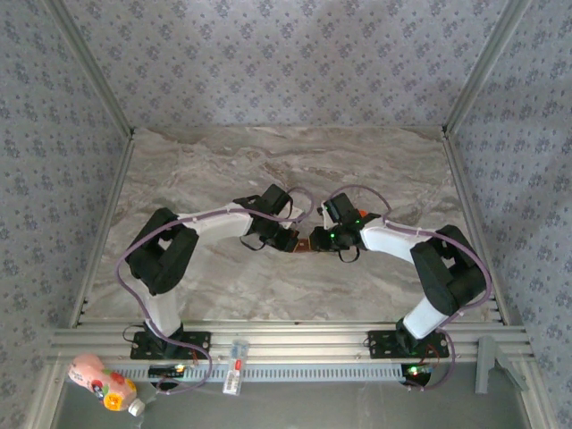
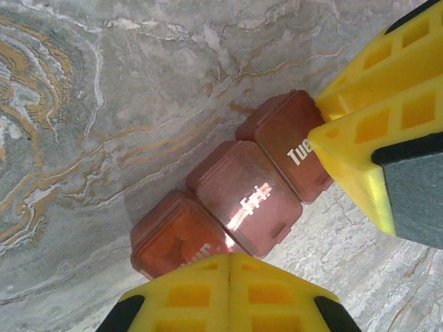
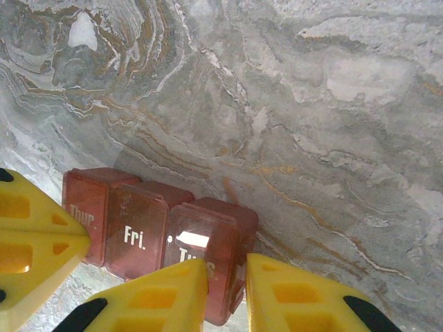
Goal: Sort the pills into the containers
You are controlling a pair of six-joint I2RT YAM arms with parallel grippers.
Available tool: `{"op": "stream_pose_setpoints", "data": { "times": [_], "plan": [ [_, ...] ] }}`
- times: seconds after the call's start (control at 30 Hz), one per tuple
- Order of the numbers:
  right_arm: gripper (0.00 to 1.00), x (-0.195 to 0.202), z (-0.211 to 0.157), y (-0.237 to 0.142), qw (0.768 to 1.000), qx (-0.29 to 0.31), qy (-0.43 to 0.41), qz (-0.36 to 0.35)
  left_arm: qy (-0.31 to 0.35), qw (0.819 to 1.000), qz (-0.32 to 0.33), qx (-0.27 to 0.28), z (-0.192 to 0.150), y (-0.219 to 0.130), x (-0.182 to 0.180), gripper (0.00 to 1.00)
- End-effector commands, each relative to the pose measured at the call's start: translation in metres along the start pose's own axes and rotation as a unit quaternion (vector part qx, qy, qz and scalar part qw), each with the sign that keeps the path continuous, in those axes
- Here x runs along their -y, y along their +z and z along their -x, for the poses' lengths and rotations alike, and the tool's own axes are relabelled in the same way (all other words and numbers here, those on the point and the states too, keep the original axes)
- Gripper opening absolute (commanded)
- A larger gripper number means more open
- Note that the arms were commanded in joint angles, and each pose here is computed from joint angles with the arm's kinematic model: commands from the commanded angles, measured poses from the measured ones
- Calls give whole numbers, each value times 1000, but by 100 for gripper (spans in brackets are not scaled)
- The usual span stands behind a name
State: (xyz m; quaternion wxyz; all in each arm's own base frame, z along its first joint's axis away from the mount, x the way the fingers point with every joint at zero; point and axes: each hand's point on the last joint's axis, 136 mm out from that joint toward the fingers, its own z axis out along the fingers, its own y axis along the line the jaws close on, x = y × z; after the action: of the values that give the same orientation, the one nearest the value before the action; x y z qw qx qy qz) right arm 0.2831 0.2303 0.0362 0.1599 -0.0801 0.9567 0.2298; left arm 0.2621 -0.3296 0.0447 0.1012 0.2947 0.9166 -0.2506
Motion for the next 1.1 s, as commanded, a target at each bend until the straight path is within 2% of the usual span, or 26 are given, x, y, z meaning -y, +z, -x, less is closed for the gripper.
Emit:
{"op": "stream_pose_setpoints", "data": {
  "times": [0.0,0.27,0.43,0.57,0.67,0.8,0.83,0.87,0.9,0.97,1.07],
  "plan": [
    [23,25,-33,15,997,-56,19,-50,-11,1000,10,-27,-16,17,-9,0],
    [22,25,-32,15,997,-55,19,-50,-11,999,17,-29,-19,20,-13,0],
    [22,20,-26,11,998,-51,13,-45,3,1000,26,5,1,2,-9,1],
    [23,7,-6,0,999,-34,1,-33,18,997,37,59,34,-28,-2,17],
    [24,-10,16,-14,1000,-15,-11,-16,28,991,51,120,65,-63,3,34],
    [27,-38,60,-45,999,36,-23,12,37,973,75,215,105,-123,6,67],
    [30,-45,73,-56,998,52,-27,18,40,967,81,238,113,-140,7,77],
    [33,-49,83,-66,997,66,-29,21,42,961,87,257,120,-156,7,94],
    [39,-53,95,-78,996,81,-30,25,43,955,98,277,125,-172,6,100],
    [53,-59,122,-111,992,121,-32,30,44,938,127,320,134,-208,1,100],
    [82,-46,152,-160,983,180,-21,15,27,901,202,383,137,-261,-23,100]
  ]
}}
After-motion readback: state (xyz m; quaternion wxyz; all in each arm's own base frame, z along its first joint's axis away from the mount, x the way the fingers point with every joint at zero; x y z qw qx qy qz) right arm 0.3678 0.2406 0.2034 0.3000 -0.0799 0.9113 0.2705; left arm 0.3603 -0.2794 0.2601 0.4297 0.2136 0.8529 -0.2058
